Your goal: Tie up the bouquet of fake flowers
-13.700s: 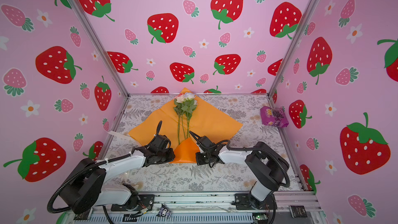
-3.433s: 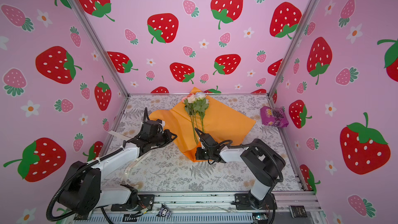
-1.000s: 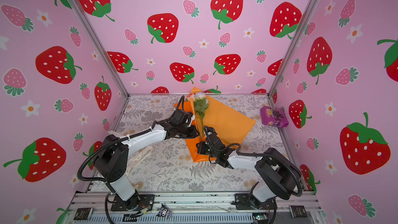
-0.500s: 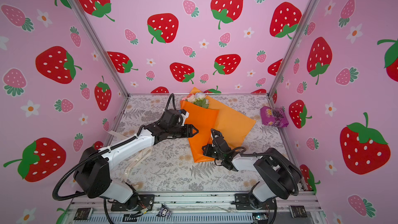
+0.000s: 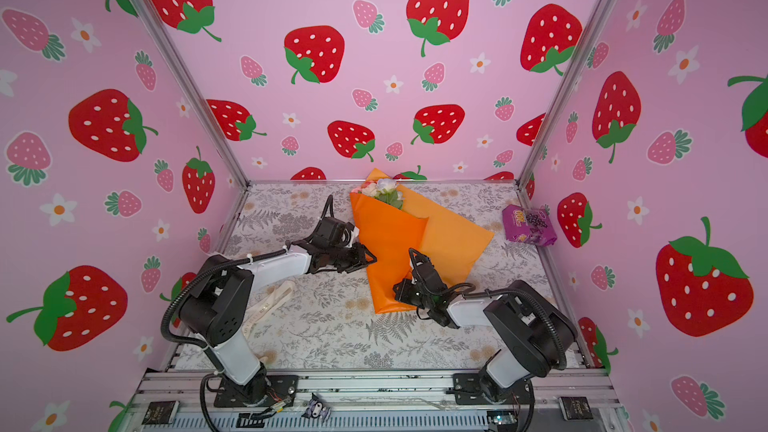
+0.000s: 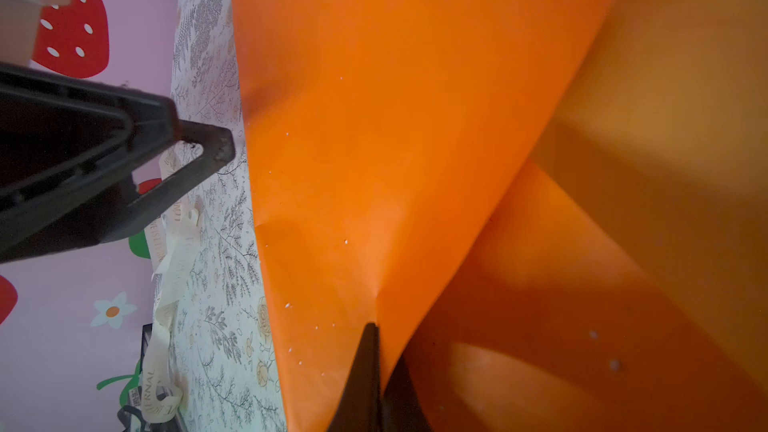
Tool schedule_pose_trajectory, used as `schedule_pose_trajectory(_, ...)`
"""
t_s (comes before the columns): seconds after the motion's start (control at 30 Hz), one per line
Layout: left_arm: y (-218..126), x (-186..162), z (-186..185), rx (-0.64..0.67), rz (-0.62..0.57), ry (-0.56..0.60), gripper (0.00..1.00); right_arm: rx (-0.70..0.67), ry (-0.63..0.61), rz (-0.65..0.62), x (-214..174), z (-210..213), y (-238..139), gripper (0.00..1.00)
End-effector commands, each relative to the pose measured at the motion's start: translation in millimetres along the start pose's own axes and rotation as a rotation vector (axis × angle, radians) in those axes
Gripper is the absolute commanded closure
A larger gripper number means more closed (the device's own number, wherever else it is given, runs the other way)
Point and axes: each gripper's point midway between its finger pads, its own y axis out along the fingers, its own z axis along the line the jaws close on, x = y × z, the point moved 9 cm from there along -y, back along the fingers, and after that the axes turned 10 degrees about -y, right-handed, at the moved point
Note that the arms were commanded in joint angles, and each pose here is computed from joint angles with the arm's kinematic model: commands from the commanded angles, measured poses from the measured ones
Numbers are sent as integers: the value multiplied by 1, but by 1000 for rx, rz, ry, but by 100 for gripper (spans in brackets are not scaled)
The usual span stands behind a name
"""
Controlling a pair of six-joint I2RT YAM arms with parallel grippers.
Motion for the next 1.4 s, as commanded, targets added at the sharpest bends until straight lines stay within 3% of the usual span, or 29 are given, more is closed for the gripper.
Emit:
schedule_pose_trajectory(0.0, 13, 10, -9, -52, 17, 2, 60, -12, 2, 24, -1, -1, 2, 92)
schedule_pose_trajectory(0.33, 22, 3, 7, -42, 29, -27, 61, -64, -15, -67, 20, 17, -39, 62)
schedule_pose_trajectory(0.47, 22, 2, 6, -47, 29, -25, 61, 38, -103, -125, 32, 45, -55, 57)
schedule_pose_trajectory(0.6, 20, 1, 5, -50, 27, -21, 61, 158, -188, -17, 32, 75, -36, 66)
schedule_pose_trajectory(0.83, 17, 1, 1, -64, 25, -12, 61, 73, -257, 151, 13, 84, 12, 84)
schedule_pose_trajectory(1.13, -1, 2, -20, -121, 12, 49, 54, -64, -185, 239, -17, 38, 18, 87)
schedule_pose_trajectory(1.37, -14, 7, -28, -85, -15, 109, 47, -95, -135, 238, -30, 21, 10, 88)
